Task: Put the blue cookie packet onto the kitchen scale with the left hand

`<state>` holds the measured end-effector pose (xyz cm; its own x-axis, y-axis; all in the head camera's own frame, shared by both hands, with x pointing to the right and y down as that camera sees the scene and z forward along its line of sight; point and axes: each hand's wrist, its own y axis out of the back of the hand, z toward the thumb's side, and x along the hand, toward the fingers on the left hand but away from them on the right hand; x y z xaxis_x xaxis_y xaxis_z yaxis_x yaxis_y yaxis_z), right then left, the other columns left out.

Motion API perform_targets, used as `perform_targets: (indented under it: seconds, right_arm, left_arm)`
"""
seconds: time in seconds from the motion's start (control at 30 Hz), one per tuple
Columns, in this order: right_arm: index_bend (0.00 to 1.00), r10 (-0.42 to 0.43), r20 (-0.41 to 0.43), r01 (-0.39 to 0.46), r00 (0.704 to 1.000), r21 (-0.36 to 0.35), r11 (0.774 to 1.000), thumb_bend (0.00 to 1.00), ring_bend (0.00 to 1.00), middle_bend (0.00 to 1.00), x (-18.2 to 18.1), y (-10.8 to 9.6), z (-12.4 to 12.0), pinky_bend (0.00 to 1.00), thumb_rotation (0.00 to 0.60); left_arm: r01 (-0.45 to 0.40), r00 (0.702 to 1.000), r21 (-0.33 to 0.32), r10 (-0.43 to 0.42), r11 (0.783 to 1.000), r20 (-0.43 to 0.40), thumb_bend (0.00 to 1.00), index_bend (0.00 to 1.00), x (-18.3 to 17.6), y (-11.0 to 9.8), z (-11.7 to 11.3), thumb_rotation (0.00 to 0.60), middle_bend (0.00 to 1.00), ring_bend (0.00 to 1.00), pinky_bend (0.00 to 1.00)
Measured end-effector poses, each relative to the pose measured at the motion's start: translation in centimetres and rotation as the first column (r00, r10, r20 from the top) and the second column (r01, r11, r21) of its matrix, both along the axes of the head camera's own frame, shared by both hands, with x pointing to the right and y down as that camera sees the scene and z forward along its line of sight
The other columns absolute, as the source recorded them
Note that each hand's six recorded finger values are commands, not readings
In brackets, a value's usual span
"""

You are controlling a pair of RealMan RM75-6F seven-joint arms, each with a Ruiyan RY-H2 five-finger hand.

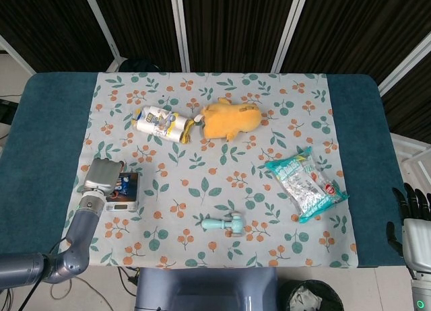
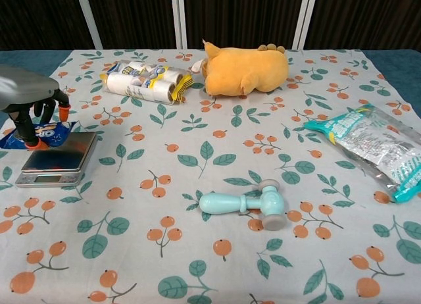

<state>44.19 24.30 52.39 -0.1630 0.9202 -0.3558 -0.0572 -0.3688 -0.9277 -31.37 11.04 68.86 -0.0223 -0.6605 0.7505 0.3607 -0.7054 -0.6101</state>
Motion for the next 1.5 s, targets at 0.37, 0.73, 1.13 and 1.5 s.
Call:
perform_targets:
  seconds: [0.37, 0.73, 1.13, 1.5]
  right_arm:
    - [0.09, 0.0, -0.001, 0.0, 1.0, -0.004, 1.0, 0.58, 0.01, 0.03, 0.0, 0.0, 0.1, 0.0, 0.6]
    - [0.1, 0.0, 0.001, 0.0, 1.0, -0.003, 1.0, 0.58, 0.01, 0.03, 0.0, 0.0, 0.2, 0.0, 0.6]
    - [0.1, 0.001, 0.004, -0.001, 1.0, 0.005, 1.0, 0.58, 0.01, 0.03, -0.2, 0.0, -0.1, 0.0, 0.6]
    - [0.1, 0.0, 0.007, 0.0, 1.0, 0.016, 1.0, 0.58, 0.01, 0.03, 0.0, -0.1, -0.5, 0.0, 0.6]
  left_arm:
    - [-0.001, 1.0, -0.019, 0.001, 1.0, 0.015, 0.12, 0.29, -0.1, 0.3, 0.3, 0.6, 0.33, 0.25, 0.31]
    - [0.0, 1.0, -0.01, 0.0, 1.0, -0.009, 0.1, 0.24, 0.5, 0.0, -0.5, 0.6, 0.26, 0.19, 0.25]
    - [-0.17, 0.977, 0.238, 0.195, 0.956, -0.086, 0.1, 0.11, 2.9, -1.5, -5.2, 0.6, 0.07, 0.01, 0.09]
    - [-0.057, 0.917, 0.501, 0.244, 0.863, -0.316, 0.1, 0.1, -1.3, 1.9, -12.2, 0.6, 0.06, 0.01, 0.07]
